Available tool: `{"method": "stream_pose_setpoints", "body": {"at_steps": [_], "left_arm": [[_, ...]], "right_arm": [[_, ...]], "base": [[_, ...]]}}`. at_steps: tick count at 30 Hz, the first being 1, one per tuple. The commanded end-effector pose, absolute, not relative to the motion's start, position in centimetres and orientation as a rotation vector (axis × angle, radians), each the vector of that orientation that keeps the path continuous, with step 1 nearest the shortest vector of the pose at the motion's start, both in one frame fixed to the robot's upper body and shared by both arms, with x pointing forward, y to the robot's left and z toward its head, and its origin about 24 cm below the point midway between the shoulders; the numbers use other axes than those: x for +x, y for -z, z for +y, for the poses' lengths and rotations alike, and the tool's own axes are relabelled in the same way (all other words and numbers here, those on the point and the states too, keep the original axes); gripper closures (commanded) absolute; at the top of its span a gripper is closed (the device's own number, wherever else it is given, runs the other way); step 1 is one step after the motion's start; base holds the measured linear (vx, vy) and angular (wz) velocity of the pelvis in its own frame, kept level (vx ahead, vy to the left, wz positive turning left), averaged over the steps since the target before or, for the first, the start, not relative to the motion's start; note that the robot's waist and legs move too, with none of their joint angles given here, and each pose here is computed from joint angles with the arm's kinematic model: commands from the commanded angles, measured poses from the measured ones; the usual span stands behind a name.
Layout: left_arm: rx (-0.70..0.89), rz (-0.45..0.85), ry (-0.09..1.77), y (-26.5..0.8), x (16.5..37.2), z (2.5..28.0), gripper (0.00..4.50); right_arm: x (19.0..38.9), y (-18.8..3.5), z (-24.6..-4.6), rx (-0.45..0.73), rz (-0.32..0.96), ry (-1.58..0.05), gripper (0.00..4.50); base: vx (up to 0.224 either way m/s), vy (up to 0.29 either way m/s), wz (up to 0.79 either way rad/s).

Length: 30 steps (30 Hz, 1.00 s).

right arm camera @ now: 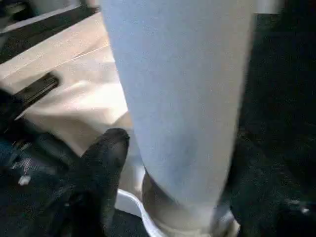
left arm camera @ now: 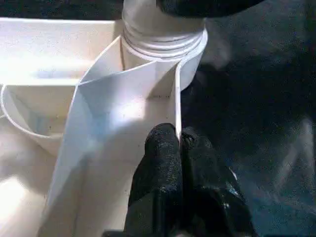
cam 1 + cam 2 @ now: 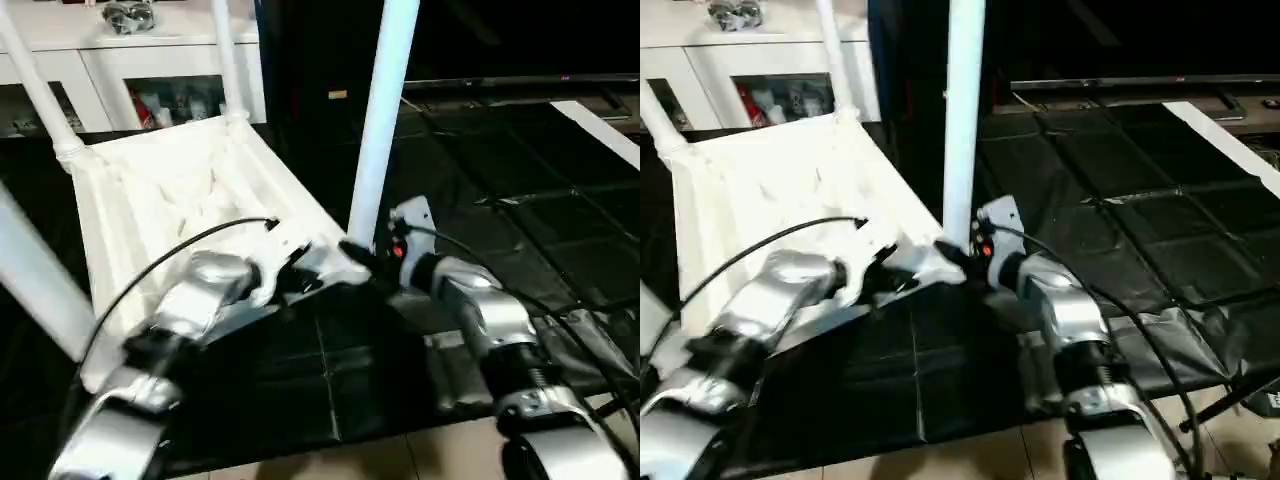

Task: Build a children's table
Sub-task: Rotate leg to tighten

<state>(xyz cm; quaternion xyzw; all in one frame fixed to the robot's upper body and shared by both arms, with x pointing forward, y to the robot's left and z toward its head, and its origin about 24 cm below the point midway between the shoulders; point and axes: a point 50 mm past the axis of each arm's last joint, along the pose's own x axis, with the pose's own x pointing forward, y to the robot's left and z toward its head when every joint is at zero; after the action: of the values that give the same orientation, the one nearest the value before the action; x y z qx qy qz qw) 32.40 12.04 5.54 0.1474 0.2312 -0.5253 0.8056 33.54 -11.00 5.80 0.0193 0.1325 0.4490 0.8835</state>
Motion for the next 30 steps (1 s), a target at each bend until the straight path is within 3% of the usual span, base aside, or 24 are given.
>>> {"method": "stream_pose_setpoints", "body": {"at_steps": [1,6,11,17,30], "left_arm": [[0.335,0.416,1.278,-6.4,31.7,10.3,4.5],[0.376,0.473,1.368,-6.2,31.0,11.8,4.5],[0.437,0.511,1.518,-6.1,30.0,13.0,4.5],[0.438,0.544,1.613,-6.4,29.4,13.6,4.5],[0.48,0.578,1.692,-6.2,28.7,14.2,4.5]], "right_arm": [[32.2,-4.8,-9.2,0.033,0.326,-1.13,1.01],[32.3,-5.4,-11.2,-0.009,0.309,-1.215,1.01],[31.6,-6.3,-12.9,-0.079,0.268,-1.423,1.01],[30.5,-6.1,-13.9,-0.103,0.351,-1.632,1.01],[30.0,-6.3,-13.5,-0.07,0.362,-1.744,2.18]], "base": [[0.0,0.0,0.0],[0.0,0.0,0.0],[0.0,0.0,0.0],[0.0,0.0,0.0],[0.0,0.0,0.0]]}}
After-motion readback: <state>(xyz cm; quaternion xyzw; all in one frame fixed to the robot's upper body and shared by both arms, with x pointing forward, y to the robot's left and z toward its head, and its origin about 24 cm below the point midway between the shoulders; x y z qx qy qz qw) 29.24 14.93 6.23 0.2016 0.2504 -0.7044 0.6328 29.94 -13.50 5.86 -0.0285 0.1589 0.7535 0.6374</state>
